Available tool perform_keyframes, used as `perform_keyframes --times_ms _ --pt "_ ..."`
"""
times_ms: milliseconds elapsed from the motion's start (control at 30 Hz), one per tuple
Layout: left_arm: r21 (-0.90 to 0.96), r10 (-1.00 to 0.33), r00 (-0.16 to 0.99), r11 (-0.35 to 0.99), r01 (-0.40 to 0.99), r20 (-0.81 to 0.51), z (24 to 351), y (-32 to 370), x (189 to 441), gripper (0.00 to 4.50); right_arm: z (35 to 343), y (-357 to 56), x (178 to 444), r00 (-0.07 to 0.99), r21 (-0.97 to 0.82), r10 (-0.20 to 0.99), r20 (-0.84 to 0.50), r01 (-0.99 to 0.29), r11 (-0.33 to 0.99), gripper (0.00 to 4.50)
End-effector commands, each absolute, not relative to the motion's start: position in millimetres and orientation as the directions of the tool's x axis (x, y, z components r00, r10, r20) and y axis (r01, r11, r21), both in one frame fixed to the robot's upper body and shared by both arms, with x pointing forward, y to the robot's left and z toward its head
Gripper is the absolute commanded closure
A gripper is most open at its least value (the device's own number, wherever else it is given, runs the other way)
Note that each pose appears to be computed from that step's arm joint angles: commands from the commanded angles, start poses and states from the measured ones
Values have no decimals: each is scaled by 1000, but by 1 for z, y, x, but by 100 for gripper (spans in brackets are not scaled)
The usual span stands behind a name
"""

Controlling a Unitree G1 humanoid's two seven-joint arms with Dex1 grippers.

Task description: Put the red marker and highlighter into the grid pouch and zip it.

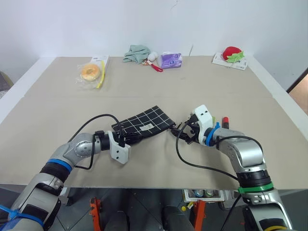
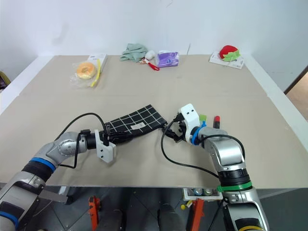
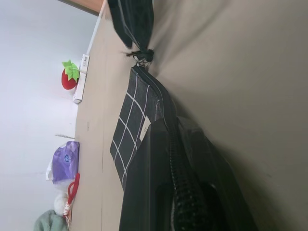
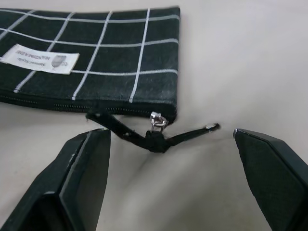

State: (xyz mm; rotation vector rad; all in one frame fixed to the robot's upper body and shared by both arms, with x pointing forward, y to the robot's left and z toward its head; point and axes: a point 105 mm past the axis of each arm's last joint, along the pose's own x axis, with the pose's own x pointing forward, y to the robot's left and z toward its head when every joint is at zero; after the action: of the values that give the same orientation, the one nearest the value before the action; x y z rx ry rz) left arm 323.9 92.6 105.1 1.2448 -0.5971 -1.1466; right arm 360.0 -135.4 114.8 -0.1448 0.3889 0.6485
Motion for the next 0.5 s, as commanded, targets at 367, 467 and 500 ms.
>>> perform_keyframes --times_ms 367,467,500 --pt "900 -905 310 -149 409 -291 76 84 307 450 119 -117 362 696 -4 600 -393 -654 756 442" --pt "903 -907 320 -129 410 -274 79 83 309 450 117 -104 345 619 9 670 -409 -731 682 442" --pt "904 -907 323 -123 411 -270 80 83 309 450 117 -98 339 590 15 694 -412 -757 653 442"
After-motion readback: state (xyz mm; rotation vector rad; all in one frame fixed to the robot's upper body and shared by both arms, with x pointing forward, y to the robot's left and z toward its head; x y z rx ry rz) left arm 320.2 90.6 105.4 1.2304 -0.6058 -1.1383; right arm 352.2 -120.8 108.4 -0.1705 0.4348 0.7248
